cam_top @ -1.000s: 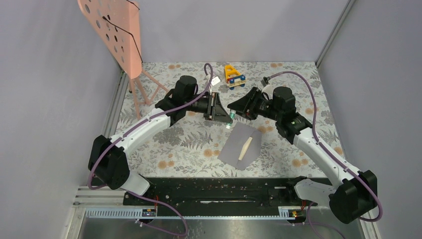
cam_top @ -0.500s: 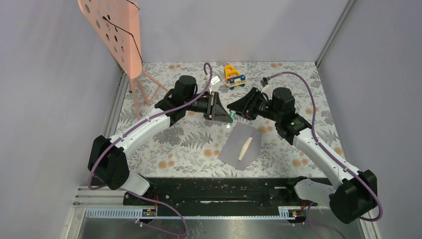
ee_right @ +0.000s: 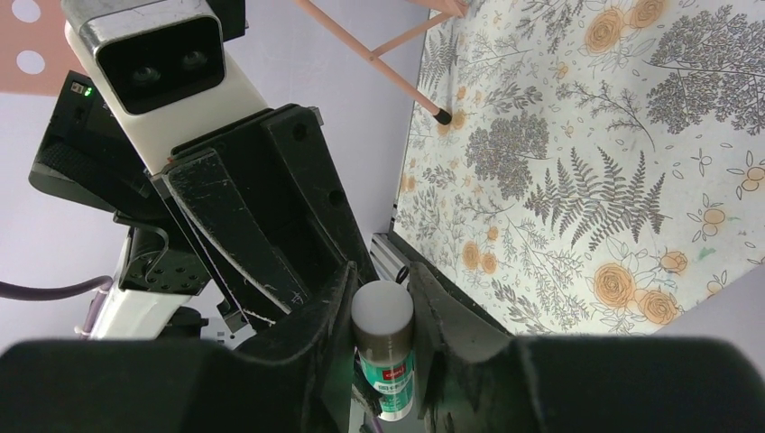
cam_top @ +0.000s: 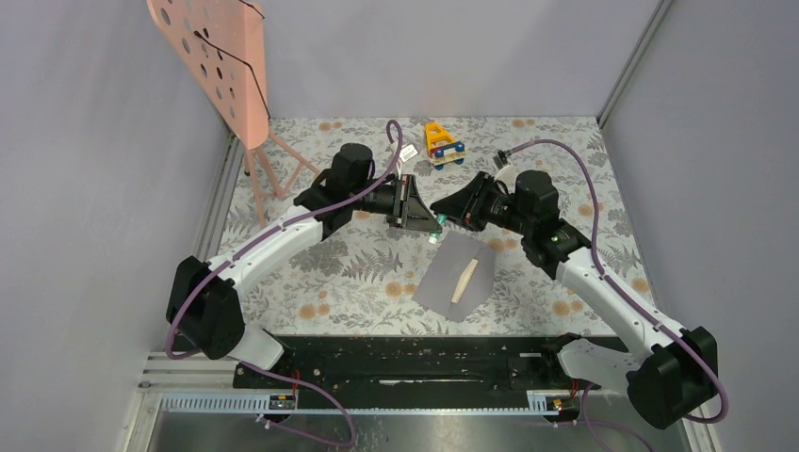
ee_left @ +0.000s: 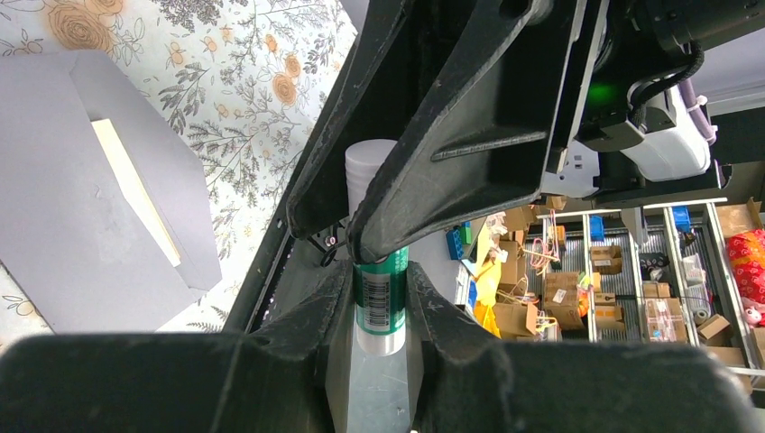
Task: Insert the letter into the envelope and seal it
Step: Open the solid glue cap from the solid glue.
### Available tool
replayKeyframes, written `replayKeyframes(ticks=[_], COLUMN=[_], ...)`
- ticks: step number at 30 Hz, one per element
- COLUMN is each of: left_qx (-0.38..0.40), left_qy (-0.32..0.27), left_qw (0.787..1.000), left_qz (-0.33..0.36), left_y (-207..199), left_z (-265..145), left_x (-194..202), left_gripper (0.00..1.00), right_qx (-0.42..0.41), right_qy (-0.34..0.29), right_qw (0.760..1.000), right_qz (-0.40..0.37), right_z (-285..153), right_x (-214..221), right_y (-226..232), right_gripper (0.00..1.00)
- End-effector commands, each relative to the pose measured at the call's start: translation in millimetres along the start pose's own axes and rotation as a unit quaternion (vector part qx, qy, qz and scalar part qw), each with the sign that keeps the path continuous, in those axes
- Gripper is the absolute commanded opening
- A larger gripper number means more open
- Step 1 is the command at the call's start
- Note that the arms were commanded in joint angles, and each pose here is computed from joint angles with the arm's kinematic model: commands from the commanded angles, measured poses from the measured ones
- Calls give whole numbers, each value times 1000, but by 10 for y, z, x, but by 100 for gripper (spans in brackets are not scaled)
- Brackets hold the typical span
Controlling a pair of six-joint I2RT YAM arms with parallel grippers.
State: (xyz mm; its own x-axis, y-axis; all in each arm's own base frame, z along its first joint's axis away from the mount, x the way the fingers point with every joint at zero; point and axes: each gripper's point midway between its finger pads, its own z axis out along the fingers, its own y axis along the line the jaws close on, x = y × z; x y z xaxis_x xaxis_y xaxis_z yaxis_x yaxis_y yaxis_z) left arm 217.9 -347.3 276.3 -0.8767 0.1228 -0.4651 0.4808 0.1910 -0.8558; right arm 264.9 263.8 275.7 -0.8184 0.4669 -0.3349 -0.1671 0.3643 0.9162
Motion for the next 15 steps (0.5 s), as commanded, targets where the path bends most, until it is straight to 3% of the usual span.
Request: replayKeyframes(ticks=[1,15], left_qx=[19,9], left_qy=[-25,-5], left_qw=[998,999], left_qz=[51,38], left_y=[-186,-33], left_z=[-73,-104], left_x=[-94,157], left_gripper=[0,0], right_qx=[2,20], right_qy=[-17,-52], right_qw=[1000,997], right_qz=[-11,-50], right_z=[-66,-117], right_x=[-30,-278], right_y=[62,247], right_gripper=[0,0])
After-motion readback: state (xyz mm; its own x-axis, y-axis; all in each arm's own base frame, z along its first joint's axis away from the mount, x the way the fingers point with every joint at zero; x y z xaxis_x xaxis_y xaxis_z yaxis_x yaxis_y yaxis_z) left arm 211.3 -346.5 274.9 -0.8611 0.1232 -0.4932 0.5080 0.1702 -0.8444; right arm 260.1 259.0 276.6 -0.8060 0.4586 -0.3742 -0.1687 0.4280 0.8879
